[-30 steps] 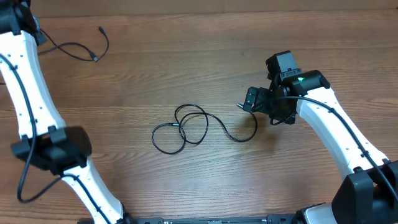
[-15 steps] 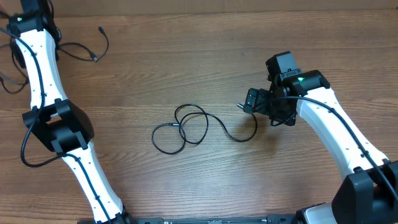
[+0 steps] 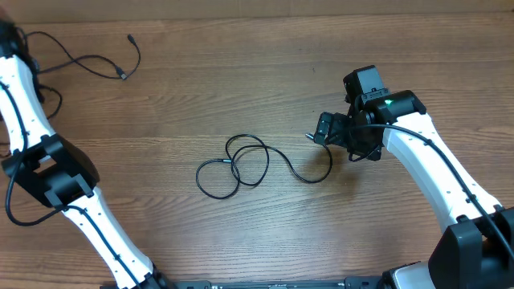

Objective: Untangle cables

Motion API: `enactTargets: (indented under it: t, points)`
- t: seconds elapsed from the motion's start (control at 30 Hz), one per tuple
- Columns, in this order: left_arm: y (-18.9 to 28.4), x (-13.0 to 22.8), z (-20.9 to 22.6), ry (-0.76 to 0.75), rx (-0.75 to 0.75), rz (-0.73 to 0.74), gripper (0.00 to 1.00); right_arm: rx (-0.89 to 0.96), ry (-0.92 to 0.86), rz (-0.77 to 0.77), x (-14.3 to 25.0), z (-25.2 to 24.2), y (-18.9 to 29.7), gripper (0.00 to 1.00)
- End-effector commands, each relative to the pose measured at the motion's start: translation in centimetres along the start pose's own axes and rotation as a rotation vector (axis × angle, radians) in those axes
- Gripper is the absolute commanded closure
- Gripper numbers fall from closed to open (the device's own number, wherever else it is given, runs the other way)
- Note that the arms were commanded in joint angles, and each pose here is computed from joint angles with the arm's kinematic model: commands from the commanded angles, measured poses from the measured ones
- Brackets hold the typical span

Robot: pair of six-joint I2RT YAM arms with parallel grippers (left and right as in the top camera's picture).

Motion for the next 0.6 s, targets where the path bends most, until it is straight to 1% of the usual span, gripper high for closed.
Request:
enactTargets:
  t: [0.0, 0.1, 0.2, 0.27, 0.33, 0.37, 0.4, 0.43, 0.57]
  points:
    - [1.3, -0.5, -3.2, -0.013, 0.143, -0.026, 0.94, -0.021, -0.007, -0.003, -0.3, 0.4, 0.2, 0.0]
    - [2.3, -0.3, -5.9, -0.028, 0.267, -0.026, 0.86, -0.04, -0.006, 0.01, -0.1, 0.7, 0.3, 0.0]
    - [3.5, -0.2, -8.5, -0.049, 0.376, -0.028, 0.85, -0.043, -0.007, 0.012, -0.1, 0.7, 0.3, 0.0]
    - [4.2, 0.0, -9.7, -0.063, 0.42, -0.027, 0.84, -0.043, -0.007, 0.012, -0.1, 0.7, 0.3, 0.0]
    - [4.9, 0.3, -10.7, -0.078, 0.452, -0.025, 0.78, -0.042, -0.007, 0.014, 0.0, 0.7, 0.3, 0.0]
    - [5.2, 0.5, -11.1, -0.087, 0.463, -0.023, 0.64, -0.041, -0.007, 0.015, 0.0, 0.7, 0.3, 0.0]
    - [5.5, 0.6, -11.5, -0.095, 0.469, -0.024, 0.47, -0.041, -0.007, 0.015, 0.0, 0.7, 0.3, 0.0]
    - [5.7, 0.7, -11.8, -0.101, 0.47, -0.026, 0.35, -0.039, -0.007, 0.017, 0.0, 0.7, 0.3, 0.0]
    - [6.4, 1.0, -12.7, -0.125, 0.474, -0.028, 0.21, -0.037, -0.008, 0.021, 0.1, 0.6, 0.3, 0.0]
Point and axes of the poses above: each gripper's point midway between its finger pads, its own y axis back along the fingers, its own z axis along the line the jaws close on, x = y × z, the point moved 1 cm from there along y, back along the fingers, and after that the axes turned 4 degrees about -y, right-handed, at the moved point
